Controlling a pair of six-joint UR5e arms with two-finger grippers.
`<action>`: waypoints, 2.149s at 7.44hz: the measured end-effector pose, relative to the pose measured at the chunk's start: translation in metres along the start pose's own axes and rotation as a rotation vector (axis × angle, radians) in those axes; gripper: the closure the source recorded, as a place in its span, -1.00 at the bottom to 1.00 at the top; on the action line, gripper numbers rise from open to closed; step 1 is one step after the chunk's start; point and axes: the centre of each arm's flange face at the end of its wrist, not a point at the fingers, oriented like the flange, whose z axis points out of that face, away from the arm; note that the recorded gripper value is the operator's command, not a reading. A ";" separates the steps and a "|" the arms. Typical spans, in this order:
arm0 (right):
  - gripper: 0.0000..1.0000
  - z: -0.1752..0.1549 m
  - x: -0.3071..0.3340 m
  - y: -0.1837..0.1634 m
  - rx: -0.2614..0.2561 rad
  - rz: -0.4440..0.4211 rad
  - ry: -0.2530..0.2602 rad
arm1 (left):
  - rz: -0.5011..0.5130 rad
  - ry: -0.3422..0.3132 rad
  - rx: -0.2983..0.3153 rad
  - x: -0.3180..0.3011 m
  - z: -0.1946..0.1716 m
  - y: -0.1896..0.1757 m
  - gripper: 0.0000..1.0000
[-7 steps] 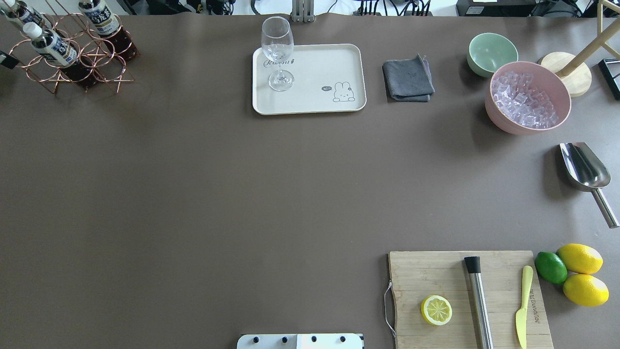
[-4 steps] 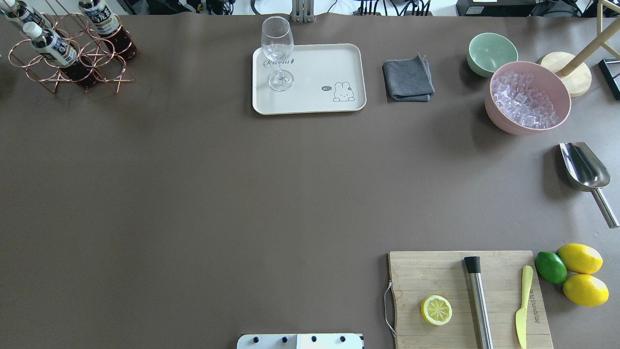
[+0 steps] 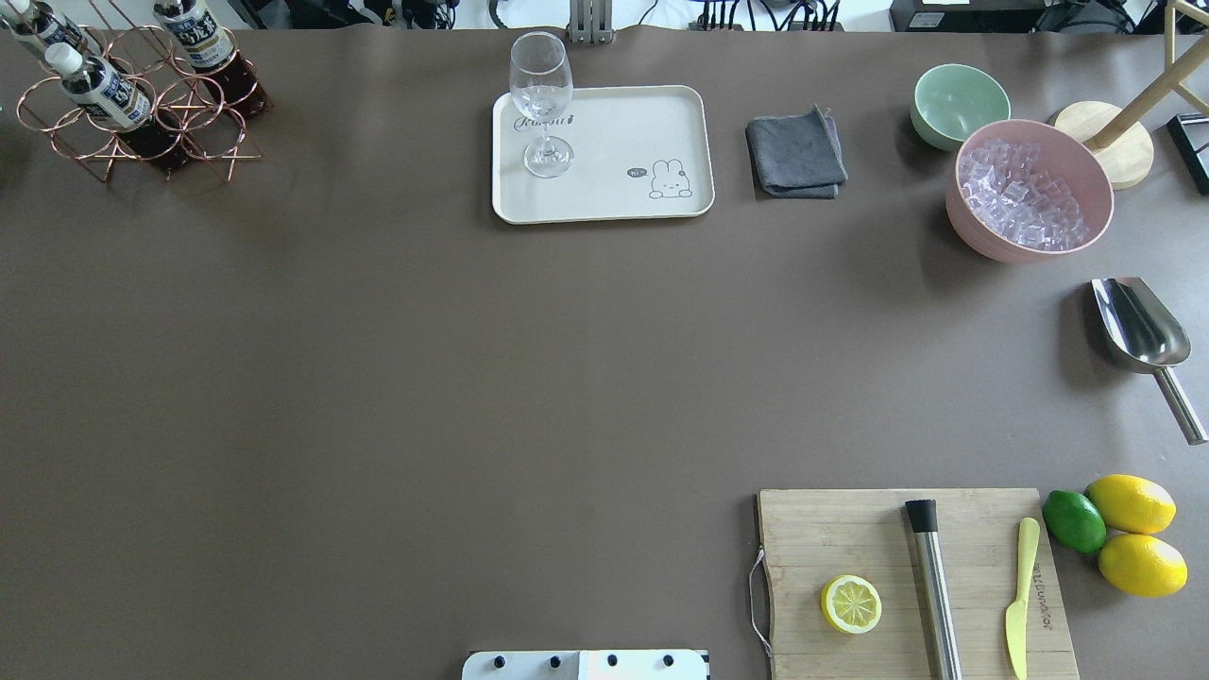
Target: Take tea from basket to plate
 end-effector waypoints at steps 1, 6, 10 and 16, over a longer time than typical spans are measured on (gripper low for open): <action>-0.99 0.001 0.000 0.000 -0.002 -0.002 0.001 | 0.015 0.007 -0.004 -0.008 0.014 -0.009 -0.96; -1.00 0.003 -0.002 0.000 -0.007 -0.006 0.002 | 0.067 -0.003 -0.028 -0.031 0.068 -0.010 -0.94; -1.00 0.006 -0.004 -0.001 -0.016 -0.011 0.004 | 0.093 0.024 -0.040 -0.022 0.095 -0.022 -0.14; -1.00 0.012 -0.011 -0.003 -0.031 -0.031 0.008 | 0.078 0.001 -0.048 -0.030 0.082 -0.007 1.00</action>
